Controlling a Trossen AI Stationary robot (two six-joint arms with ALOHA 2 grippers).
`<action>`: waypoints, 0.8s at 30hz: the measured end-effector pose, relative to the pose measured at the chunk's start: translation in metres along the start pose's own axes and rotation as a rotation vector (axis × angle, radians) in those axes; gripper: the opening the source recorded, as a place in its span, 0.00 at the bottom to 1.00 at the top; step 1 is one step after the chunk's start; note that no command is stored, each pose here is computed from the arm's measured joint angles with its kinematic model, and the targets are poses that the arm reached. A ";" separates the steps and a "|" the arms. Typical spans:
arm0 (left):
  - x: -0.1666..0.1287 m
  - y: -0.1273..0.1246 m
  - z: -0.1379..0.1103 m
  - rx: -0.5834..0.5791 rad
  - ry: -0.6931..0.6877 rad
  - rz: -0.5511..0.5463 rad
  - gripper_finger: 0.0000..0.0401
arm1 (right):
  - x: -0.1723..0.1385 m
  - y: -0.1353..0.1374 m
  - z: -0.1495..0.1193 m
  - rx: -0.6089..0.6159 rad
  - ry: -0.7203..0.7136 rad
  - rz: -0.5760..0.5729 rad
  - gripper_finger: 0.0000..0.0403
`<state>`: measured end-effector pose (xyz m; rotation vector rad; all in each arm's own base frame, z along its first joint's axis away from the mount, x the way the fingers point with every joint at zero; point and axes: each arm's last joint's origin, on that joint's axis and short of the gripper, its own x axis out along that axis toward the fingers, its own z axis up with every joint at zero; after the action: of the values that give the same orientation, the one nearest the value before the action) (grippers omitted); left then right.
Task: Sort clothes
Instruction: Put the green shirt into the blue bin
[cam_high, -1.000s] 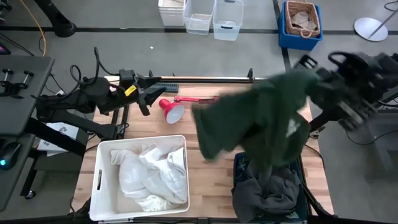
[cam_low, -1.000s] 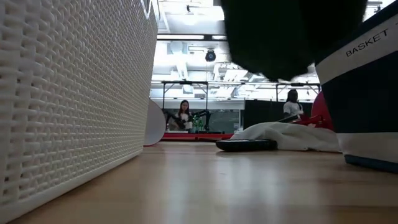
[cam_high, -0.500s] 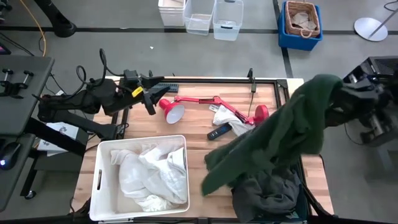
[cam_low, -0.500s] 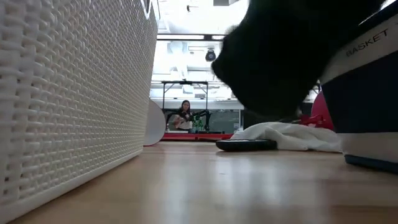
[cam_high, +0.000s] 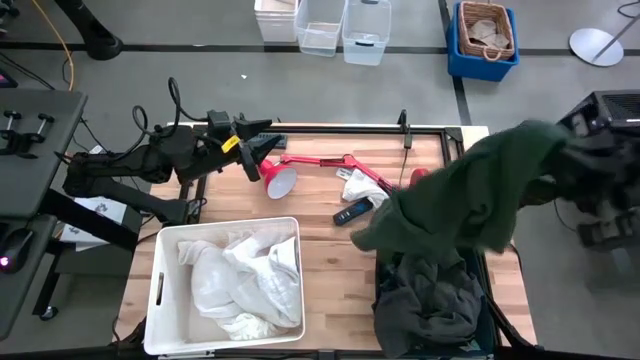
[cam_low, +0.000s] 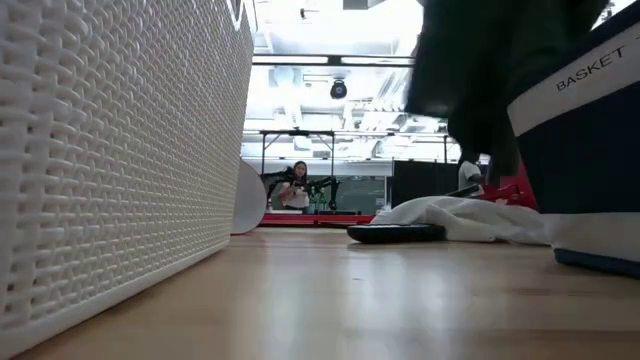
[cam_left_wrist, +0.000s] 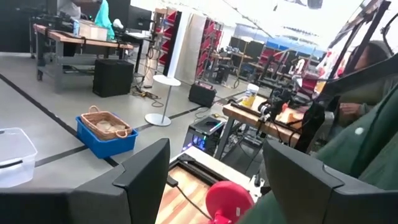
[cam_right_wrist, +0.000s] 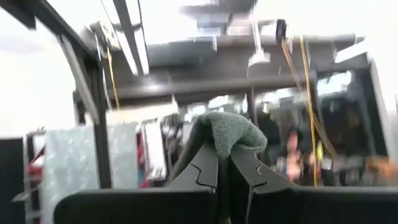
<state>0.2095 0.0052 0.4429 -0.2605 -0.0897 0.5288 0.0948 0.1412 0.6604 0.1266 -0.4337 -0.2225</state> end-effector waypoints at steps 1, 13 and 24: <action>0.000 0.000 0.001 -0.003 -0.004 -0.001 0.61 | 0.003 -0.002 0.001 -0.020 -0.030 0.002 0.00; -0.002 -0.001 0.001 -0.024 -0.006 -0.011 0.61 | 0.039 -0.051 -0.003 0.118 -0.264 0.402 0.00; -0.003 -0.001 0.003 -0.033 -0.020 -0.015 0.61 | 0.035 -0.040 -0.017 0.293 -0.109 0.906 0.00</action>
<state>0.2075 0.0034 0.4461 -0.2868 -0.1197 0.5158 0.1256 0.0956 0.6524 0.1929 -0.5899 0.7308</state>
